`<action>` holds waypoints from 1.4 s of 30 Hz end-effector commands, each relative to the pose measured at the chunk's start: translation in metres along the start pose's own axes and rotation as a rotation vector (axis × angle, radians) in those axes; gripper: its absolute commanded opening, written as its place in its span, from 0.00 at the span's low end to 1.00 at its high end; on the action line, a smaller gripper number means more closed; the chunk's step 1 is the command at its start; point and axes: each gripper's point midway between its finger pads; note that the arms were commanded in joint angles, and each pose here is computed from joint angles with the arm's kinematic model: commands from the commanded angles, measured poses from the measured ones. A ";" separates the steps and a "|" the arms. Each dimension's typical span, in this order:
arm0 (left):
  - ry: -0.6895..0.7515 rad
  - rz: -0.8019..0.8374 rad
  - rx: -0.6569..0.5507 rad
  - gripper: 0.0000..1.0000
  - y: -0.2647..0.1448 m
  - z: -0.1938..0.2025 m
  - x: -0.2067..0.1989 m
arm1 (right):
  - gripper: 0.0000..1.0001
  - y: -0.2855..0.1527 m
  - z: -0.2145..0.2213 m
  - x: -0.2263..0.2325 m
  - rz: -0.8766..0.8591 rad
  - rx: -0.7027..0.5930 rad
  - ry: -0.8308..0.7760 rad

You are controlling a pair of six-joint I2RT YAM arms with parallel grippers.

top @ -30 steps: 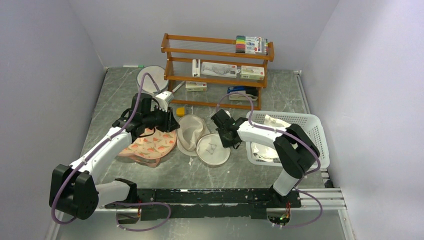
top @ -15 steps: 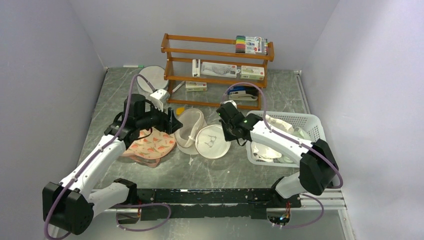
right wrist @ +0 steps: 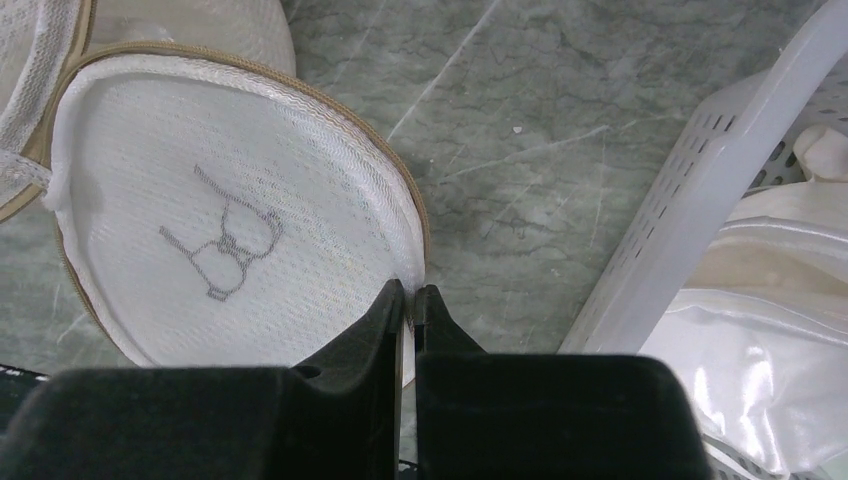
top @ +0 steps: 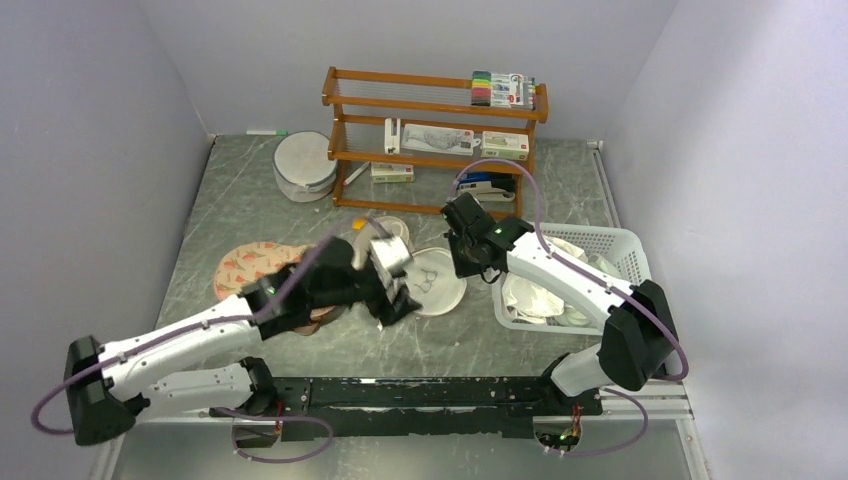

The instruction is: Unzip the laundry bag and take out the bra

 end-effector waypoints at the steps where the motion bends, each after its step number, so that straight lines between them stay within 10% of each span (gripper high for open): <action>1: 0.257 -0.116 0.027 0.84 0.025 0.019 -0.027 | 0.00 -0.004 -0.001 0.006 -0.059 0.016 0.002; 9: 0.758 -0.389 0.207 0.88 0.058 0.060 -0.032 | 0.00 -0.007 0.001 0.006 -0.108 0.028 0.020; 17: 0.910 -0.443 0.283 0.87 0.089 0.077 -0.028 | 0.00 -0.011 0.002 0.007 -0.143 0.026 0.026; 28: 0.643 -0.448 0.235 0.32 0.084 0.063 -0.030 | 0.01 -0.031 -0.012 0.013 -0.195 -0.026 -0.013; 35: 0.346 -0.366 0.077 0.08 0.066 0.042 -0.030 | 0.50 -0.077 -0.062 0.010 -0.196 -0.256 0.025; 42: -0.044 -0.214 -0.181 0.07 0.040 0.005 -0.020 | 0.91 -0.162 -0.116 -0.014 -0.202 -0.652 0.156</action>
Point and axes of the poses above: each gripper's point midway between its finger pads, its own y axis out along the fingers, its own x axis along the line the jaws close on, z = x × y, and after that the axes turned 10 degrees about y, right-handed
